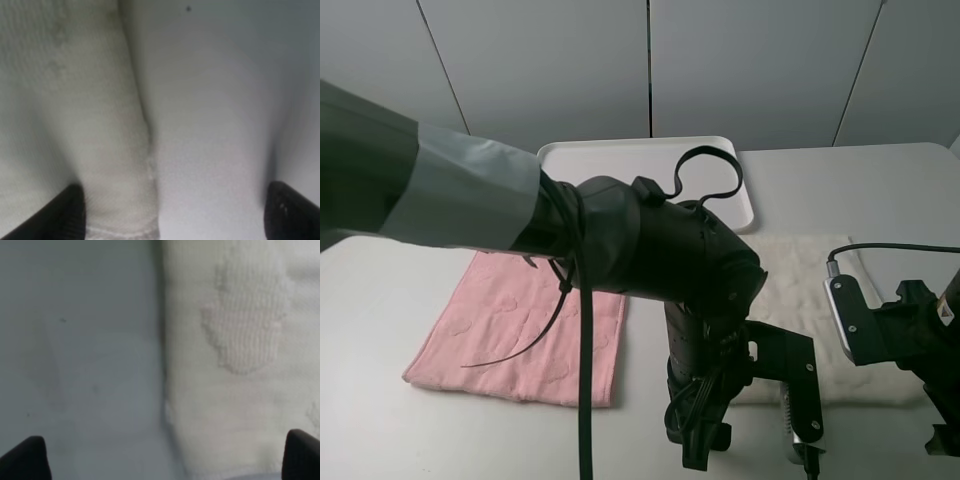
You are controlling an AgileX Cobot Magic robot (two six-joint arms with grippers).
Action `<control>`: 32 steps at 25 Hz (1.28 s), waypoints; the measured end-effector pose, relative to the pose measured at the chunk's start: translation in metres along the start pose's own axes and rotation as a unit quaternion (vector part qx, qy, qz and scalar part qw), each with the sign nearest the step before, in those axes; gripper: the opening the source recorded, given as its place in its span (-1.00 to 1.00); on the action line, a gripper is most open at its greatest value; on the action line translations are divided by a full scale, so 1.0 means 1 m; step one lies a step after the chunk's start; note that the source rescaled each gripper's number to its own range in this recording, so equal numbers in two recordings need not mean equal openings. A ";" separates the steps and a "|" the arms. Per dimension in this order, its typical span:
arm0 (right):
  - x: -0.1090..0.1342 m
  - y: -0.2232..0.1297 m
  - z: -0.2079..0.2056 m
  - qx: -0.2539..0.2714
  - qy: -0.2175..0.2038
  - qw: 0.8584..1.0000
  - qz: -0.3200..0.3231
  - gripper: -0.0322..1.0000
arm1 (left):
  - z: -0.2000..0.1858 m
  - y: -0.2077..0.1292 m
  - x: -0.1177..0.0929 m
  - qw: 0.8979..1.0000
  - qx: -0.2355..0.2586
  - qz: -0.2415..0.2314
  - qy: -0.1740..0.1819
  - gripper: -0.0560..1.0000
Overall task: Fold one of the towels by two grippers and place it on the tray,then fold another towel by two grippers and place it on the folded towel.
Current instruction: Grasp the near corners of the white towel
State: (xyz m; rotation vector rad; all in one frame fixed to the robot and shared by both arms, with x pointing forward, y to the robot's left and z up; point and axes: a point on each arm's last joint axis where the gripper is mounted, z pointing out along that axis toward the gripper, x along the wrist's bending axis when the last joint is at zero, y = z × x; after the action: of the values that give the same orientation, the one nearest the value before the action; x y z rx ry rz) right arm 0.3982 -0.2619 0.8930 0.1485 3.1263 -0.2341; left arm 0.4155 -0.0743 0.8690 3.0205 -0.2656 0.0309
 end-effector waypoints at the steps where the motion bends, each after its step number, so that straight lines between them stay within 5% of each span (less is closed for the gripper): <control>1: 0.000 -0.001 0.000 -0.002 0.000 1.000 0.005 0.98 | 0.000 0.000 0.000 1.000 0.000 0.000 0.000 0.97; 9: -0.006 -0.017 0.003 -0.021 0.013 0.998 0.060 0.90 | 0.000 -0.001 0.001 1.000 0.006 0.009 0.007 0.97; 23: -0.004 -0.012 0.010 -0.054 0.042 0.998 0.011 0.87 | 0.000 -0.001 0.002 1.000 0.007 0.011 0.008 0.97; 32: -0.011 -0.011 0.015 -0.054 0.018 0.998 -0.001 0.81 | 0.000 -0.002 0.003 1.000 0.012 0.020 0.015 0.97</control>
State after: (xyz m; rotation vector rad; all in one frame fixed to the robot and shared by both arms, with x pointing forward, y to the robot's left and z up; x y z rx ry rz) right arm 0.4076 -0.2762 0.8802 0.1515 3.1649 -0.0640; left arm 0.4186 -0.0727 0.8689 3.0364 -0.3238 0.0818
